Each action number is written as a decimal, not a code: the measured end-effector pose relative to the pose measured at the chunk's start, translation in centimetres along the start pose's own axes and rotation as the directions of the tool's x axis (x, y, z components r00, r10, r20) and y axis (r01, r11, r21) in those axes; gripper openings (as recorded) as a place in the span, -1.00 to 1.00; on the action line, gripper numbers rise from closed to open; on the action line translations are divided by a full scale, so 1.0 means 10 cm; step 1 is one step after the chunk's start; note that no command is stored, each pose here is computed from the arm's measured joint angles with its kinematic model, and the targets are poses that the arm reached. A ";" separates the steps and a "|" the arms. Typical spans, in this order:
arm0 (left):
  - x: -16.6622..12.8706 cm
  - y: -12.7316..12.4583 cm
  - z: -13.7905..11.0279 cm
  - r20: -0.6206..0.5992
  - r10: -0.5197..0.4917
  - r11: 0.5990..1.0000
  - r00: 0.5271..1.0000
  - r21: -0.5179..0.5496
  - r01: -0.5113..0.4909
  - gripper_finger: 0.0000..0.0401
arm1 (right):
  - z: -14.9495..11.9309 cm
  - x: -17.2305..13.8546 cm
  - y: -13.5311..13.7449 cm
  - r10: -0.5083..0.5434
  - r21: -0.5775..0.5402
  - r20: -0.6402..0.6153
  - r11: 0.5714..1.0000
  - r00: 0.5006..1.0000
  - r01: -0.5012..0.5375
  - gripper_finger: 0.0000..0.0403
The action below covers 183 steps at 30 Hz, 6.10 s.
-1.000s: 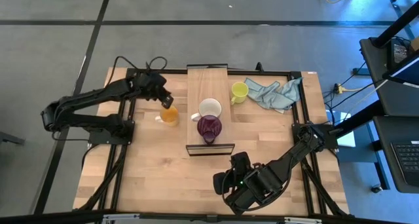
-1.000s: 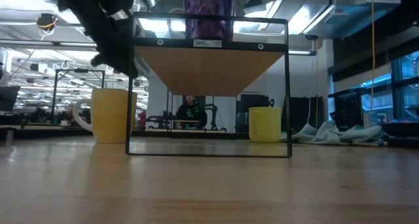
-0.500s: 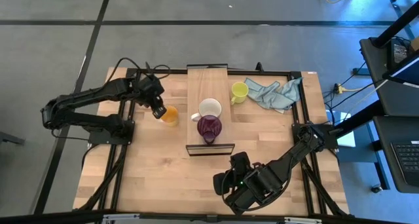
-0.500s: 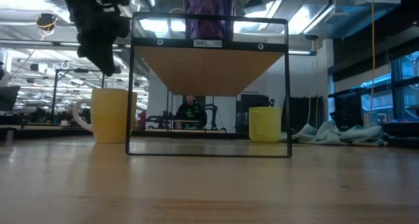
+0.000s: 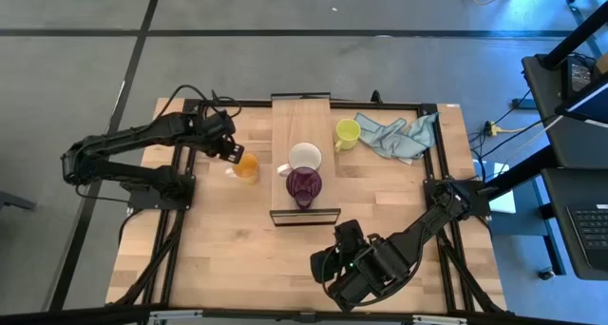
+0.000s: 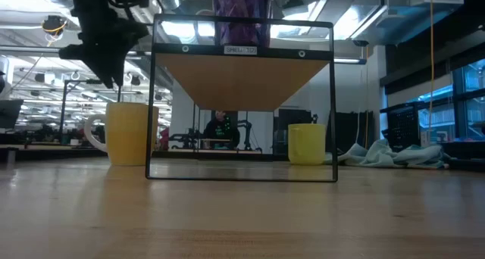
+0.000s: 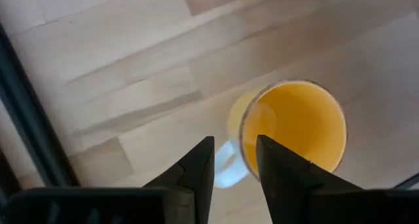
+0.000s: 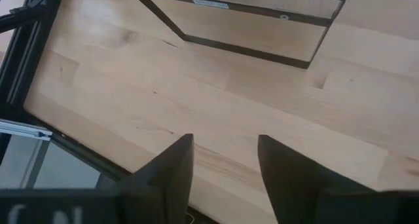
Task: Stack small to large cups/mugs on shelf
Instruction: Put the yellow mug on the shelf
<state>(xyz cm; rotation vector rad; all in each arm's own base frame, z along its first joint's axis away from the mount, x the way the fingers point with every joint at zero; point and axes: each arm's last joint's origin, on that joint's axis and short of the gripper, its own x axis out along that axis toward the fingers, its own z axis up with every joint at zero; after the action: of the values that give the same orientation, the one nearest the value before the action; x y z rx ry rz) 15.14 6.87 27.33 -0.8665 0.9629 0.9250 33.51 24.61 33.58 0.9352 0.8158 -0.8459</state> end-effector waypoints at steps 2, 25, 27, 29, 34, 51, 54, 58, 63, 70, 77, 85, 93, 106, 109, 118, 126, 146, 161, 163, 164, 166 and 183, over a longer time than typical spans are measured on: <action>0.02 -0.01 0.01 0.010 0.023 1.000 1.000 -0.009 -0.023 -0.46 | 0.00 0.00 0.00 0.000 0.000 0.000 1.000 1.000 0.000 -0.14; 0.22 -0.15 -0.10 -0.102 0.020 0.999 0.995 -0.025 -0.023 -0.46 | 0.00 0.00 0.00 0.003 -0.006 0.006 1.000 1.000 -0.003 -0.14; 0.22 -0.15 -0.10 -0.111 0.013 1.000 0.994 -0.026 -0.016 -0.46 | -0.01 0.00 0.00 0.001 -0.006 -0.001 1.000 1.000 -0.001 -0.14; 0.23 -0.16 -0.10 -0.115 0.012 1.000 0.993 -0.026 -0.015 -0.46 | -0.01 0.00 0.00 0.001 -0.006 -0.002 1.000 1.000 -0.001 -0.14; 0.27 -0.18 -0.09 -0.121 0.028 0.999 0.992 -0.016 -0.030 -0.46 | -0.04 -0.02 0.00 0.009 -0.007 -0.010 1.000 1.000 -0.009 -0.14; 0.50 -0.26 -0.04 -0.136 0.125 0.992 0.983 0.036 -0.121 -0.46 | -0.20 -0.11 -0.05 0.026 0.039 -0.025 0.999 0.999 -0.025 -0.14; 0.51 -0.26 -0.04 -0.130 0.134 0.990 0.982 0.058 -0.127 -0.46 | -0.21 -0.11 -0.06 0.027 0.035 -0.026 0.999 0.999 -0.026 -0.14; 0.51 -0.27 -0.03 -0.124 0.130 0.991 0.984 0.059 -0.124 -0.46 | -0.21 -0.11 -0.06 0.027 0.035 -0.024 0.999 0.999 -0.026 -0.14; 0.53 -0.27 -0.03 -0.112 0.120 0.989 0.986 0.101 -0.108 -0.52 | -0.21 -0.11 -0.06 0.027 0.034 -0.023 0.999 0.999 -0.026 -0.14; 0.68 -0.20 -0.12 -0.146 0.126 0.988 0.981 0.107 -0.111 -0.72 | -0.21 -0.11 -0.06 0.027 0.032 -0.023 0.999 0.999 -0.026 -0.14; 0.68 -0.20 -0.13 -0.144 0.117 0.990 0.983 0.100 -0.103 -0.94 | -0.21 -0.11 -0.07 0.017 0.023 -0.019 1.000 1.000 -0.017 -0.14; 0.68 -0.21 -0.13 -0.153 0.098 0.991 0.983 0.105 -0.082 -0.96 | -0.20 -0.11 -0.08 0.009 0.017 -0.016 1.000 1.000 -0.009 -0.14; 0.38 -0.32 0.10 -0.137 0.038 0.992 0.990 0.122 -0.022 -0.96 | -0.20 -0.11 -0.08 0.009 0.016 -0.016 1.000 1.000 -0.009 -0.14; -0.61 -0.33 0.54 -0.055 0.006 0.996 0.998 0.092 -0.001 -0.96 | -0.18 -0.13 -0.09 0.005 -0.017 -0.007 1.000 1.000 -0.006 -0.14; -0.77 -0.41 0.67 -0.013 -0.029 0.997 0.999 0.074 0.030 -0.96 | -0.11 -0.22 -0.10 0.048 -0.007 0.050 0.999 0.998 -0.048 -0.14; -0.81 -0.76 1.10 0.007 0.024 0.992 1.000 0.127 -0.024 -0.96 | 0.10 -0.48 -0.16 0.159 -0.006 0.205 0.987 0.966 -0.161 -0.14; -0.63 -0.95 1.42 -0.024 0.041 0.991 0.999 0.131 -0.038 -0.96 | 0.13 -0.64 -0.23 0.205 -0.089 0.230 0.978 0.951 -0.190 -0.14; -0.32 -1.26 1.58 -0.044 -0.055 0.989 0.997 0.136 0.061 -0.96 | -0.03 -0.85 -0.35 0.263 -0.132 0.191 0.962 0.946 -0.240 -0.14; -0.20 -1.35 1.64 -0.041 -0.117 0.982 0.992 0.141 0.122 -0.96 | -0.03 -0.85 -0.35 0.263 -0.122 0.191 0.962 0.946 -0.243 -0.14; -0.20 -1.36 1.65 -0.041 -0.127 0.981 0.991 0.141 0.132 -0.96 | -0.03 -0.85 -0.35 0.263 -0.122 0.191 0.962 0.946 -0.243 -0.14; -0.20 -1.36 1.65 -0.043 -0.127 0.981 0.991 0.141 0.131 -0.95 | -0.03 -0.85 -0.35 0.263 -0.122 0.191 0.962 0.946 -0.243 -0.14; -0.20 -1.36 1.64 -0.047 -0.130 0.981 0.990 0.141 0.135 -0.94 | -0.03 -0.85 -0.35 0.263 -0.122 0.191 0.962 0.946 -0.243 -0.14; -0.12 -1.48 1.58 -0.081 -0.133 0.974 0.988 0.171 0.146 -0.94 | -0.03 -0.85 -0.35 0.262 -0.128 0.192 0.962 0.946 -0.241 -0.14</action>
<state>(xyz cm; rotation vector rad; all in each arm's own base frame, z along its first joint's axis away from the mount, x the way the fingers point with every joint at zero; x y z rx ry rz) 32.80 15.61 36.24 -0.8079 1.0138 0.6823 26.73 25.79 39.67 0.8242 0.5400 -0.6583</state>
